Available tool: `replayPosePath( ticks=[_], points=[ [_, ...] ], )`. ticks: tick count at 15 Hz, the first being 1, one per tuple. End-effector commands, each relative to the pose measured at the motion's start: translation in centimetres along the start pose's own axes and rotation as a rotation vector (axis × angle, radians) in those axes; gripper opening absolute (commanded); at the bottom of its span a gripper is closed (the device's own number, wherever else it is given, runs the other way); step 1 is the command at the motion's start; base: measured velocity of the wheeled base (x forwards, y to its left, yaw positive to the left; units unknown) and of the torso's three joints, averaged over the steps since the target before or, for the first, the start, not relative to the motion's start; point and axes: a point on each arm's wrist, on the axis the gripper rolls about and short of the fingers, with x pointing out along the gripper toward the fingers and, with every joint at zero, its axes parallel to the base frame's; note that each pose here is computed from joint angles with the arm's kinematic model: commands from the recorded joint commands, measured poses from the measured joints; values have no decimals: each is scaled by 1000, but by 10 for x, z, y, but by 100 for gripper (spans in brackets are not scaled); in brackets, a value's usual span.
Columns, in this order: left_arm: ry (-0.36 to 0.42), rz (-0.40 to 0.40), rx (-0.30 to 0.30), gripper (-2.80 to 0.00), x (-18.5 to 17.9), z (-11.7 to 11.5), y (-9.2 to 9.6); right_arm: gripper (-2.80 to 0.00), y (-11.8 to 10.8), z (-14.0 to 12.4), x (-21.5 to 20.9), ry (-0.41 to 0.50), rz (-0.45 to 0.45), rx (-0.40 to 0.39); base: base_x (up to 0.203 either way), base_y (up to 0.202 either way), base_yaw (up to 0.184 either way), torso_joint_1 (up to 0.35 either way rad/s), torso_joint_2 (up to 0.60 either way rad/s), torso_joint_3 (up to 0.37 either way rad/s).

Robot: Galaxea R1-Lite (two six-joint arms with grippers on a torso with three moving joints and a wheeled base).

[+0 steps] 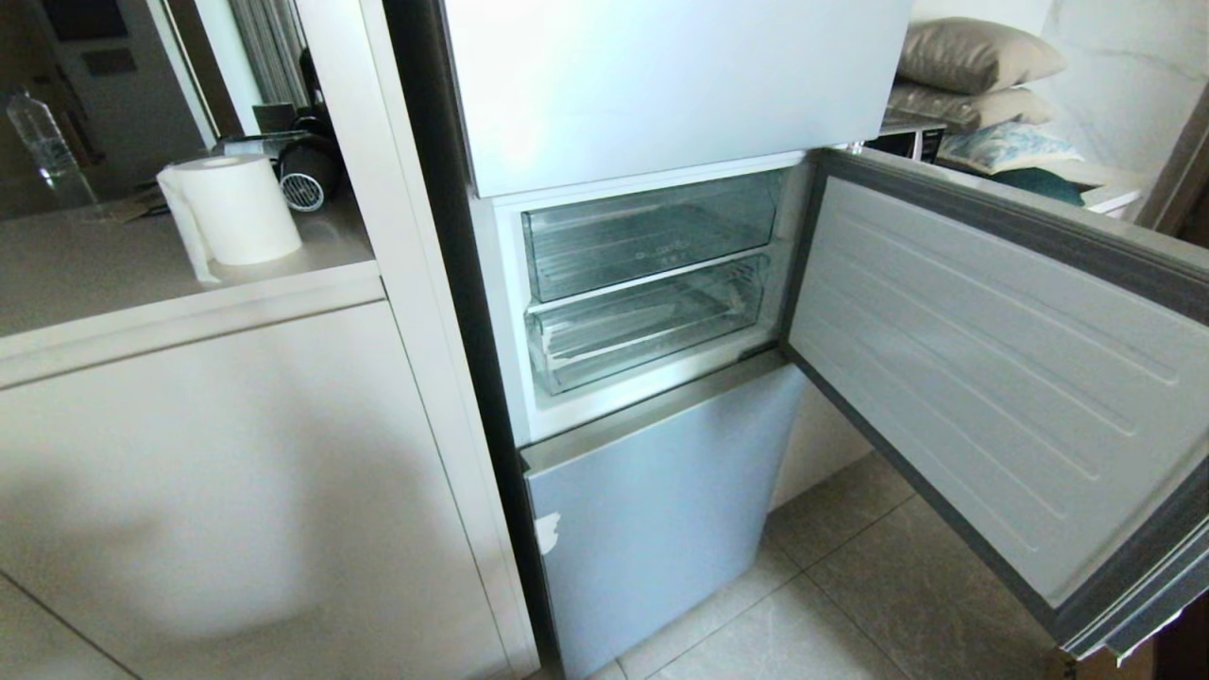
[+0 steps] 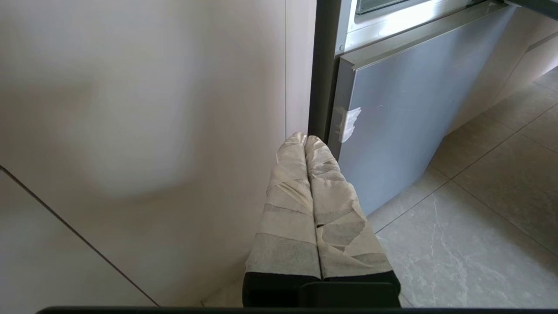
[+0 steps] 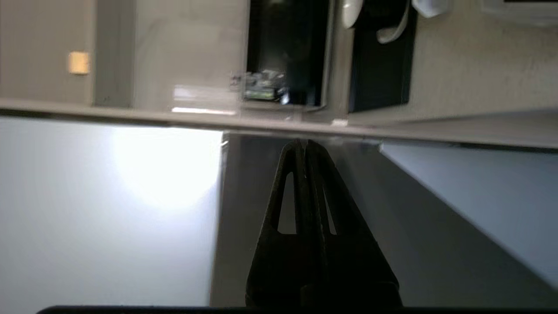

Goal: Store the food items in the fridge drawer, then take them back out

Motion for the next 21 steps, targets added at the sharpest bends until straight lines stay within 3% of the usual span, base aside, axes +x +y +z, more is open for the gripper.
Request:
replayPosePath(
  ticks=[1,4,11,13,17,21],
  points=[
    [2,1,0,-280,0,0,0,-280,-20,-24,42,7,-74,-53,0,0,0,0,0,0],
    [2,2,0,-280,0,0,0,-280,-23,-79,72,46,-138,-186,0,0,0,0,0,0],
    [2,2,0,-280,0,0,0,-280,8,-209,89,266,-71,-349,0,0,0,0,0,0],
    [2,1,0,-280,0,0,0,-280,19,-255,91,349,-30,-376,0,0,0,0,0,0],
    [2,1,0,-280,0,0,0,-280,48,-363,94,535,147,-417,0,0,0,0,0,0],
    [2,1,0,-280,0,0,0,-280,53,-465,125,599,240,-483,0,0,0,0,0,0]
  ],
)
